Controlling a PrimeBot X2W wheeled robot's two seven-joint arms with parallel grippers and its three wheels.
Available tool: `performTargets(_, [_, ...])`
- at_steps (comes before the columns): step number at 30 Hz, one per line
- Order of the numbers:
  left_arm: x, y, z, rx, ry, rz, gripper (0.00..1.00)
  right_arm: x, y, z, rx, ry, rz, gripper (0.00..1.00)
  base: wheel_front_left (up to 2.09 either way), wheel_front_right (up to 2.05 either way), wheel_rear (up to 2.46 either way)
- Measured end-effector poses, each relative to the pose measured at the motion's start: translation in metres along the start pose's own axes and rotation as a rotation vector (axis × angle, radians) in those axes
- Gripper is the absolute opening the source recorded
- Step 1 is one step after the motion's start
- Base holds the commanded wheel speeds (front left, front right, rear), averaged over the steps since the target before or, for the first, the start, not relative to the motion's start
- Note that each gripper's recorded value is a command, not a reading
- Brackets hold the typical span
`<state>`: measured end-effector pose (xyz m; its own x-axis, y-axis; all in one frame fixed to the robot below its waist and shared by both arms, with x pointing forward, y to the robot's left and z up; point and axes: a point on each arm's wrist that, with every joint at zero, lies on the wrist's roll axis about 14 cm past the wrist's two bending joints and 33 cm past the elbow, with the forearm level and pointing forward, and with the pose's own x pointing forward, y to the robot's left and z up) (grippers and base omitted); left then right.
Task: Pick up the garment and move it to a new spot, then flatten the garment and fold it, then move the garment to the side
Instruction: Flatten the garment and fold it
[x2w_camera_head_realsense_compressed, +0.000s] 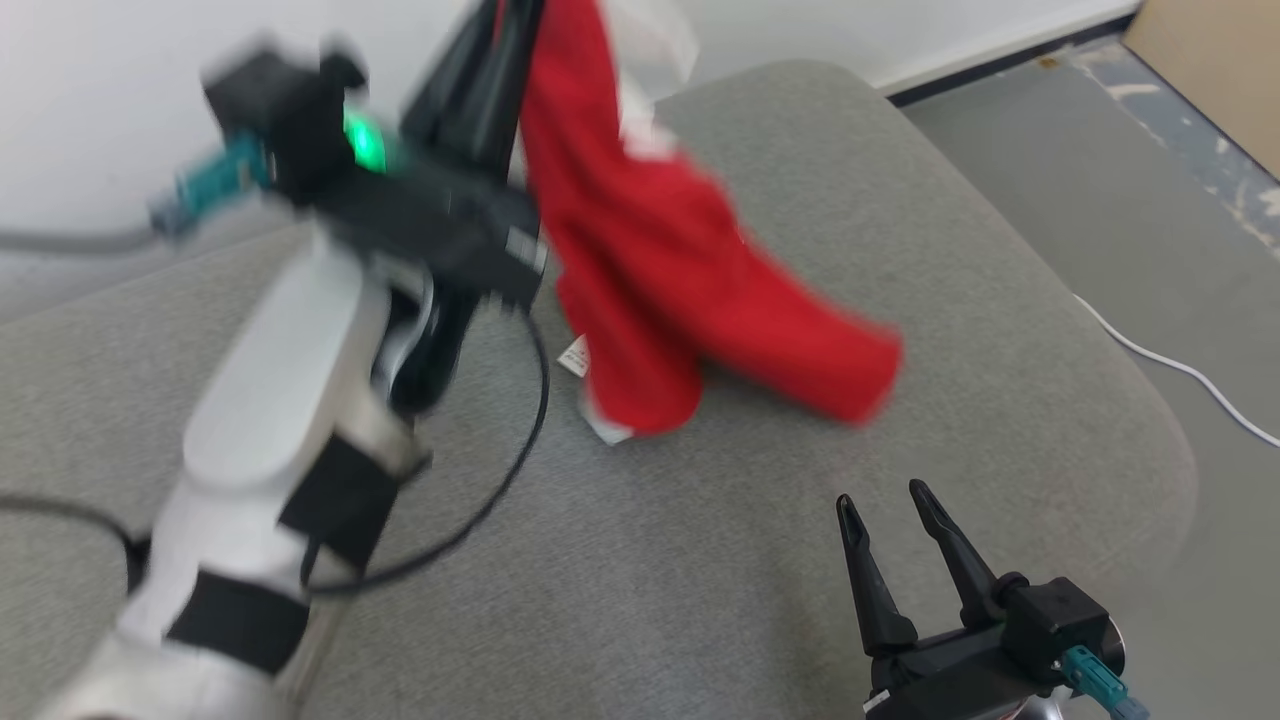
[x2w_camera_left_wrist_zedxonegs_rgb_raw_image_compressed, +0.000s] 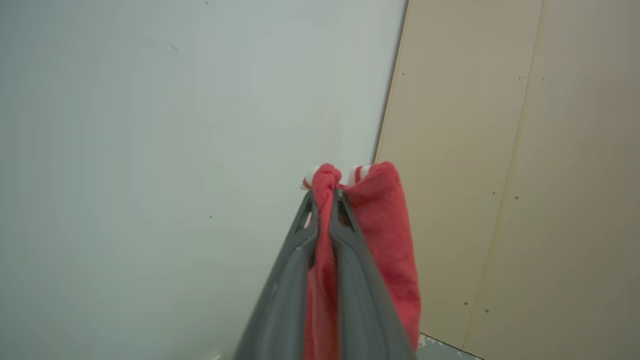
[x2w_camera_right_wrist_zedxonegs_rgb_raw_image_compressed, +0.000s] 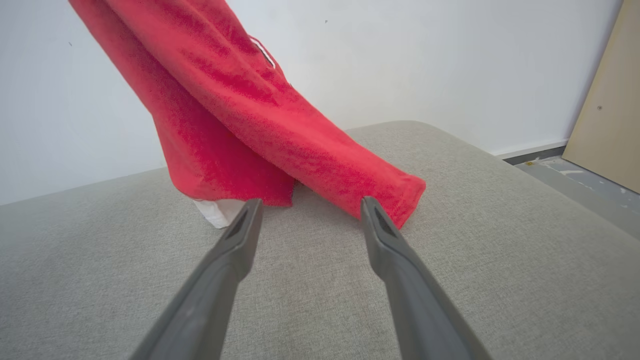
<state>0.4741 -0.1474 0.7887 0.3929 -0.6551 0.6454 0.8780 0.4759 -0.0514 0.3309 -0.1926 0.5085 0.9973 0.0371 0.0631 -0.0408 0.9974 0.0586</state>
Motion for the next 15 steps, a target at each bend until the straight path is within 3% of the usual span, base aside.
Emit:
performTargets(8, [-0.115, 0.054, -0.055, -0.155, 0.146, 0.280, 0.00, 0.005, 0.013, -0.005, 0.006, 0.009, 0.056, 1.00, 0.00, 0.00, 0.00])
performTargets(9, [-0.144, 0.066, -0.055, -0.180, 0.144, 0.360, 0.00, 0.007, 0.015, -0.004, 0.001, 0.007, 0.067, 1.00, 0.00, 0.00, 0.00])
performTargets(15, [-0.226, 0.093, -0.029, -0.154, 0.075, 0.597, 0.00, 0.004, 0.017, -0.010, -0.009, 0.024, 0.093, 1.00, 0.00, 0.00, 0.00])
